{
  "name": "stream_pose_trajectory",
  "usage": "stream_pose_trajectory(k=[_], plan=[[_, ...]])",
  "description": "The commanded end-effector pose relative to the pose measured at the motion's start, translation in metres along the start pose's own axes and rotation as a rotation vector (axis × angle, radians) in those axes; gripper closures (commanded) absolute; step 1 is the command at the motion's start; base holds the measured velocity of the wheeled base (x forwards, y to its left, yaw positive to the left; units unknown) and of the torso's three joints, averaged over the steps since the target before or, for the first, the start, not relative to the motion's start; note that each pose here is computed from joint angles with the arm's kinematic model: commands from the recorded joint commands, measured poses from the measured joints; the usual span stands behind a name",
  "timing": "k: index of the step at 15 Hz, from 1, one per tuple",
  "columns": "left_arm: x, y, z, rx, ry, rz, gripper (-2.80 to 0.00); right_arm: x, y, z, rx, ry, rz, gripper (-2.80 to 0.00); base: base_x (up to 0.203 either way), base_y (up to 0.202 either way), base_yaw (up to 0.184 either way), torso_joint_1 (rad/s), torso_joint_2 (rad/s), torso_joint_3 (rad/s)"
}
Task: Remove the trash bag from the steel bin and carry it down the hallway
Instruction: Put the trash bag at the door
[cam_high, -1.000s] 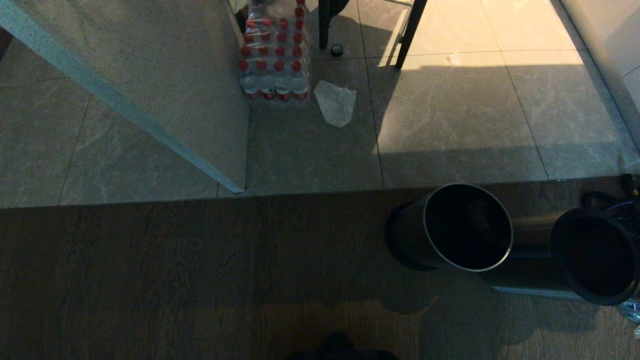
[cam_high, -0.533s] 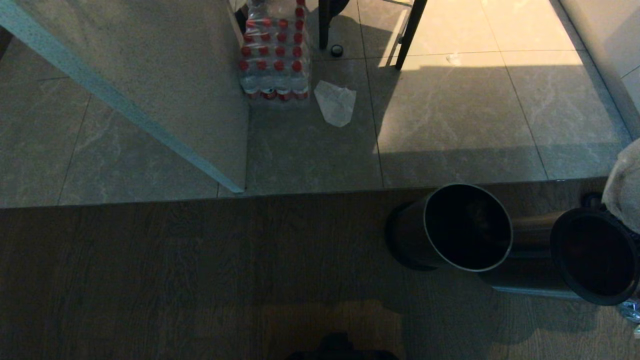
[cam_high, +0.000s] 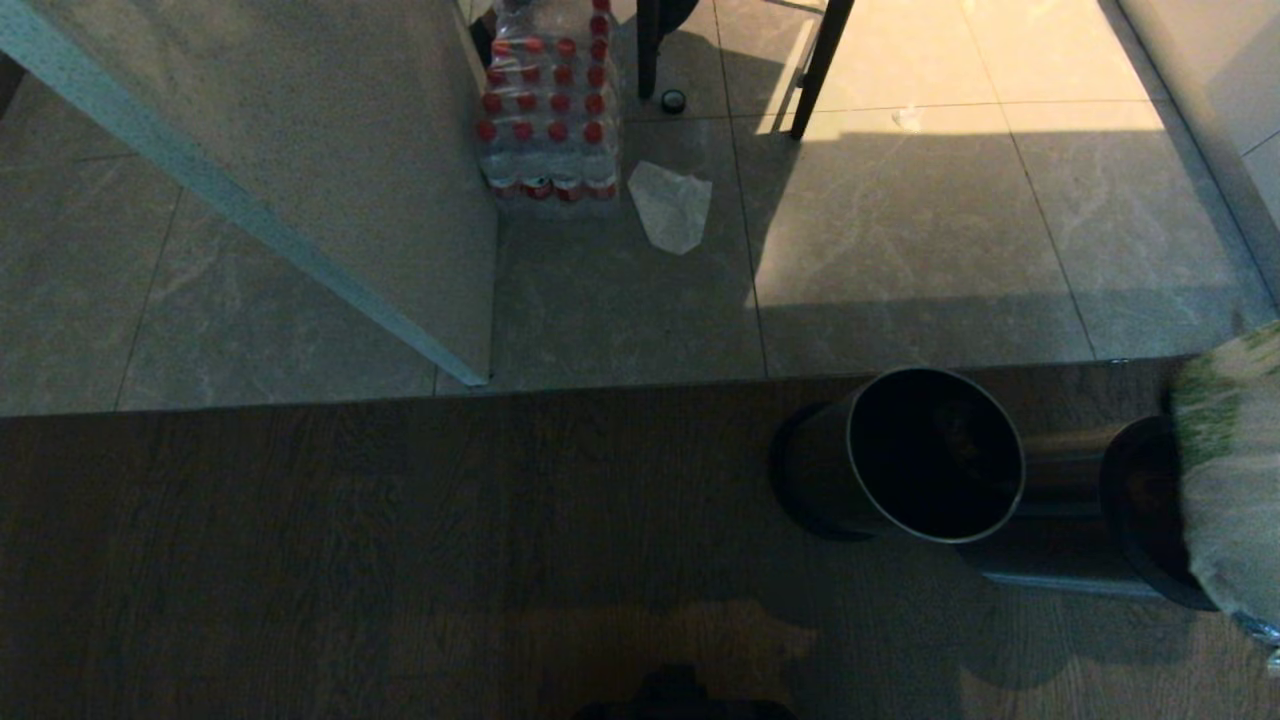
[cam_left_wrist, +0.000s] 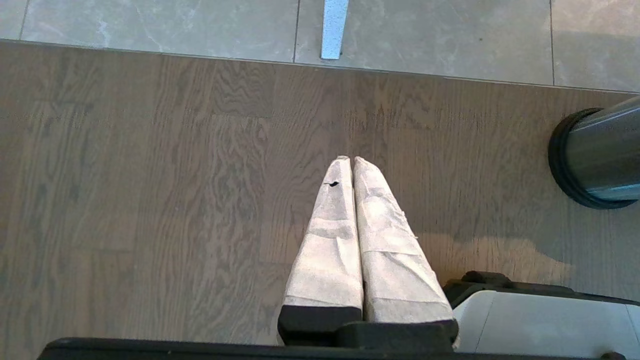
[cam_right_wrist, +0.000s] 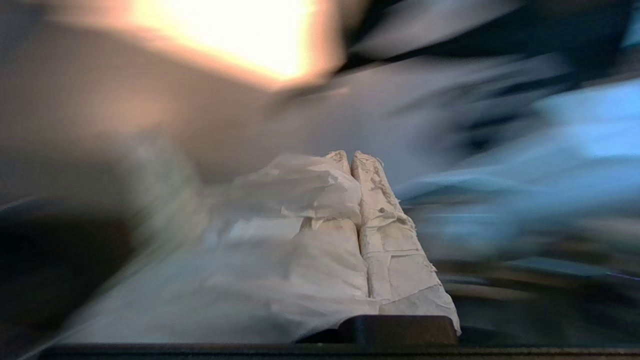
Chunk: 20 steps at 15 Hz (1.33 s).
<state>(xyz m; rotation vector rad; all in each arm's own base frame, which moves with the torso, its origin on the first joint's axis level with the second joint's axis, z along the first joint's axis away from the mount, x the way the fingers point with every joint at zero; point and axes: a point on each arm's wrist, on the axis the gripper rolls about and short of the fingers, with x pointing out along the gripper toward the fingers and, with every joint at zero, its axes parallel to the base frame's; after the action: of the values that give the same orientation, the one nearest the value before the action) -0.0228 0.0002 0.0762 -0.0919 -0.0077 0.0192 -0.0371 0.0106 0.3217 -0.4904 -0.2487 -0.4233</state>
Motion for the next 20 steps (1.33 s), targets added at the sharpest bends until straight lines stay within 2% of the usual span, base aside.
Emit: stream_pose_trajectory(k=[1,2,4,6,8,9,11,13,14,15,18,20], plan=[[0.000,0.000,0.000,-0.002,0.000,0.001,0.00,-0.042,0.013,-0.024,0.104,-0.078,0.253,0.00,0.000,0.000,0.000,0.000,0.00,0.000],[0.000,0.000,0.000,-0.002,-0.001,0.000,0.00,-0.047,0.014,-0.032,0.130,-0.088,0.313,0.00,0.000,0.000,0.000,0.000,0.00,0.000],[0.000,0.000,0.000,0.000,-0.001,0.000,0.00,-0.048,0.015,-0.035,0.172,-0.091,0.333,0.00,0.000,0.000,0.000,0.000,0.00,0.000],[0.000,0.000,0.000,-0.002,-0.001,0.000,0.00,-0.047,0.009,-0.031,0.315,-0.131,0.322,0.00,0.000,0.000,0.000,0.000,0.00,0.000],[0.000,0.000,0.000,0.000,-0.001,0.000,0.00,-0.043,0.018,-0.049,0.339,-0.085,0.342,0.00,0.000,0.000,0.000,0.000,0.00,0.000],[0.000,0.000,0.000,-0.002,-0.001,0.000,0.00,-0.038,0.026,-0.062,0.381,-0.057,0.345,0.00,0.000,0.000,0.000,0.000,0.00,0.000],[0.000,0.000,0.000,-0.001,-0.001,0.000,0.00,-0.032,0.032,-0.072,0.532,-0.098,0.346,0.00,0.000,0.000,0.000,0.000,0.00,0.000],[0.000,0.000,0.000,-0.002,0.001,0.000,0.00,-0.027,0.045,-0.092,0.509,-0.072,0.379,0.00,0.000,0.000,0.000,0.000,0.00,0.000],[0.000,0.000,0.000,-0.002,-0.001,0.000,0.00,-0.027,0.045,-0.092,0.503,-0.081,0.382,0.00,0.000,0.000,0.000,0.000,0.00,0.000],[0.000,0.000,0.000,0.000,-0.001,0.000,0.00,-0.026,0.047,-0.098,0.521,-0.078,0.408,0.00,0.000,0.000,0.000,0.000,0.00,0.000],[0.000,0.000,0.000,0.000,-0.001,0.000,0.00,-0.040,0.064,-0.140,0.553,-0.025,0.503,0.00,0.000,0.000,0.000,0.000,0.00,0.000],[0.000,0.000,0.000,-0.002,-0.001,0.000,0.00,-0.051,0.076,-0.166,0.554,-0.013,0.518,0.00,0.000,0.000,0.000,0.000,0.00,0.000]])
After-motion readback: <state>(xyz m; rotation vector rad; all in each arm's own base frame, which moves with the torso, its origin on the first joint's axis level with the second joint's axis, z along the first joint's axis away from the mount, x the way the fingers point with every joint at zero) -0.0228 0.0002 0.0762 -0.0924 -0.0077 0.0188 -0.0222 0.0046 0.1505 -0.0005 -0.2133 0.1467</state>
